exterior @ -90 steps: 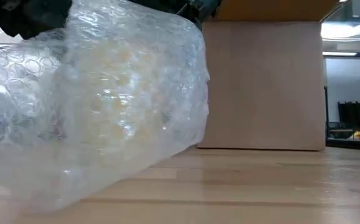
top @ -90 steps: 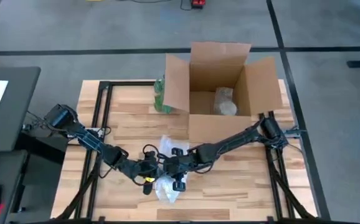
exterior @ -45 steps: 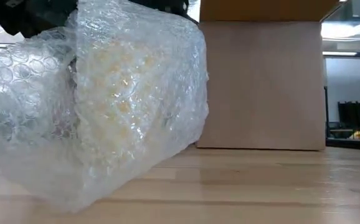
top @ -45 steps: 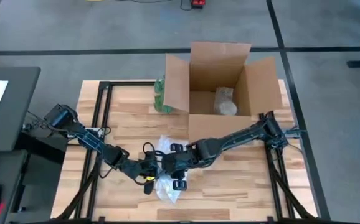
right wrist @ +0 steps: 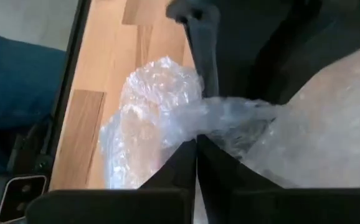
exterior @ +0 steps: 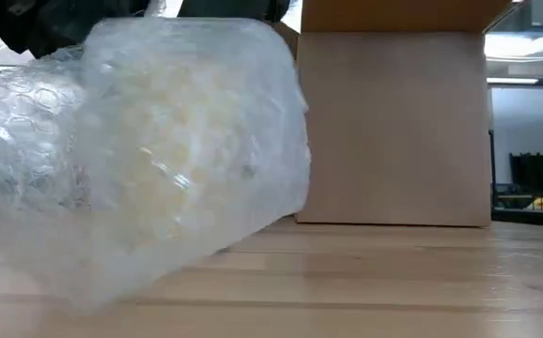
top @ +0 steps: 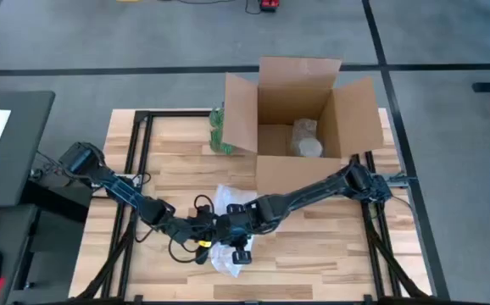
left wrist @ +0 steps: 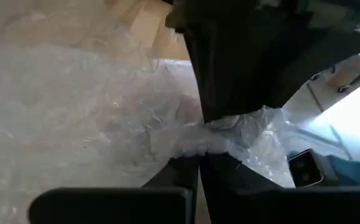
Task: Wrap mug
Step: Wrap the orange cup with the bubble wrap
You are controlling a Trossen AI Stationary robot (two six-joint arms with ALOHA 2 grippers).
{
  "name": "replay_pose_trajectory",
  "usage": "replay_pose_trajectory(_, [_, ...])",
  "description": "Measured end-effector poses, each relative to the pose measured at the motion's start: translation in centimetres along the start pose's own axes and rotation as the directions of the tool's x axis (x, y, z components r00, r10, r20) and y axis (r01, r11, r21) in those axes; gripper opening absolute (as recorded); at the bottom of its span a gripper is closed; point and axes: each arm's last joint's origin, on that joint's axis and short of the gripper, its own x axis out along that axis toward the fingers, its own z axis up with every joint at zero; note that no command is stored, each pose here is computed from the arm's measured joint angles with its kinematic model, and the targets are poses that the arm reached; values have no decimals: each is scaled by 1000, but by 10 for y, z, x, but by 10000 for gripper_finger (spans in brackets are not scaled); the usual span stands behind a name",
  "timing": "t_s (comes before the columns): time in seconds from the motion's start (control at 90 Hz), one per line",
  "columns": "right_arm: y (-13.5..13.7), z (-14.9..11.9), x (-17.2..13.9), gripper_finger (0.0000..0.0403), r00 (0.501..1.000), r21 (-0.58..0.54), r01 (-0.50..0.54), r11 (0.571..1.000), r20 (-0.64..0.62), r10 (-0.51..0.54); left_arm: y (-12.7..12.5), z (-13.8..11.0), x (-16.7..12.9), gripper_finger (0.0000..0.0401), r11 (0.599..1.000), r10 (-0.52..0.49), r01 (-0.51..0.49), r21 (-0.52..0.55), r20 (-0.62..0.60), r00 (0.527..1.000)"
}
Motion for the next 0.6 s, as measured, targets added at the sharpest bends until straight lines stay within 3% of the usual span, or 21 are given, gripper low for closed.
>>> replay_pose_trajectory(0.367, [-15, -6, 5, 0, 996, 40, 41, 998, -75, -38, -5, 17, -51, 0, 990, -90, 100, 99, -96, 991])
replay_pose_trajectory(0.6, [-16, -17, 13, 0, 992, 51, 46, 998, -116, -40, -10, 32, -72, 0, 975, -159, 158, 158, -8, 987])
